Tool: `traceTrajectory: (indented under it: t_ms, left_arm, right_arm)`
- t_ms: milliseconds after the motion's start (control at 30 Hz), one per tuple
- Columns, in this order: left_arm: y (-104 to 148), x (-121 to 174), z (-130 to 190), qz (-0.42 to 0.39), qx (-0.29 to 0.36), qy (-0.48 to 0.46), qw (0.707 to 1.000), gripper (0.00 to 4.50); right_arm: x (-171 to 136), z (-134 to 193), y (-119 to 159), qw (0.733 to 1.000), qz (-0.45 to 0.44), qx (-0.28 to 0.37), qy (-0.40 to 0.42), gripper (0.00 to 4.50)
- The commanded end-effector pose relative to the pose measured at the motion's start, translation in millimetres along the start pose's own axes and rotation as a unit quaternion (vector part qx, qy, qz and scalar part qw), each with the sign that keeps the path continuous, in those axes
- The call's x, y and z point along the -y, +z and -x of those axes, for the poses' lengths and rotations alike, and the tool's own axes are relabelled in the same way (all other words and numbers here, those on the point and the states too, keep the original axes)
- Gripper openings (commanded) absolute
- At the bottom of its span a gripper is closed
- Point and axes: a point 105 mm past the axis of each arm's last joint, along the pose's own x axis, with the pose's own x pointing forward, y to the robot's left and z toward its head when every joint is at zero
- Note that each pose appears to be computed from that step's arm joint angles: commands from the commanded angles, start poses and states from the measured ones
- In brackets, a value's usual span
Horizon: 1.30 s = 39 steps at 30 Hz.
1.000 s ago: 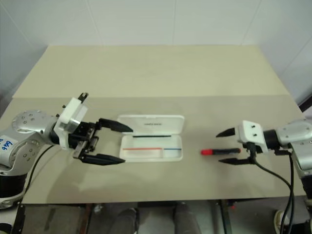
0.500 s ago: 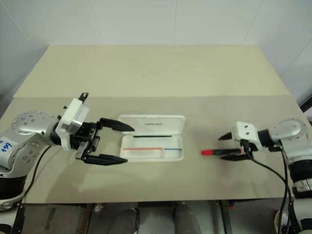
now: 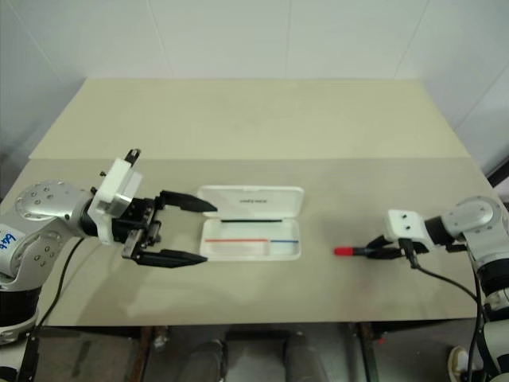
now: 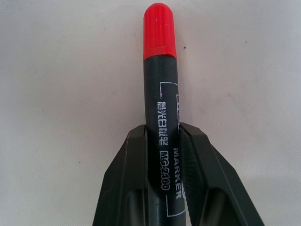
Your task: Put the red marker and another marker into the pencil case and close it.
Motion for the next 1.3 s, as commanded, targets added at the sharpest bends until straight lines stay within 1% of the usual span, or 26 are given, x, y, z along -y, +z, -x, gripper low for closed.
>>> traceTrajectory:
  t_ms: [33,200,267,333,367,500,567,667,733,800,867,967,1200,1300]
  left_arm:
    - [6,1,1,-0.021,0.000,-0.009,1.000,4.50]
    - [3,-1,7,-0.022,-0.011,-0.003,1.000,4.50]
    - [2,-2,10,-0.021,-0.013,0.000,1.000,4.50]
    - [1,-3,11,-0.022,-0.014,0.001,1.000,4.50]
    - [1,-3,12,-0.022,-0.014,0.003,1.000,4.50]
    - [-1,0,19,-0.018,-0.022,0.001,1.000,4.50]
    - [-5,5,27,-0.008,-0.037,-0.004,0.999,4.50]
    - [-7,8,37,-0.003,-0.052,-0.002,0.999,4.50]
    - [-7,8,41,-0.002,-0.055,0.000,0.998,4.50]
    - [-12,9,49,0.002,-0.068,0.008,0.998,4.50]
    - [-14,9,53,0.003,-0.075,0.015,0.997,4.50]
    - [-17,10,57,-0.003,-0.082,0.021,0.996,4.50]
    - [-28,6,67,-0.016,-0.110,0.034,0.993,4.50]
    - [-31,5,69,-0.016,-0.112,0.038,0.993,4.50]
  right_arm:
    - [2,7,8,1.000,0.003,0.004,-0.001,0.58]
    - [8,13,36,0.998,0.006,0.049,-0.029,0.58]
    - [12,17,54,0.996,0.002,0.074,-0.049,0.58]
    - [12,20,67,0.994,-0.003,0.091,-0.057,0.58]
    - [10,23,80,0.992,0.002,0.109,-0.057,0.58]
    - [0,27,118,0.986,0.010,0.157,-0.048,0.58]
    - [-9,24,139,0.982,0.010,0.187,-0.037,0.58]
    - [-23,14,164,0.974,0.006,0.224,-0.016,0.58]
    - [-27,9,174,0.971,0.001,0.240,-0.012,0.58]
    - [-31,-5,186,0.967,0.009,0.255,-0.007,0.58]
    - [-33,-15,192,0.965,0.013,0.263,-0.007,0.58]
    - [-32,-32,192,0.966,0.029,0.257,-0.004,0.58]
    - [-21,-58,195,0.966,0.079,0.245,-0.007,0.58]
    - [-15,-65,198,0.965,0.098,0.244,-0.008,0.58]
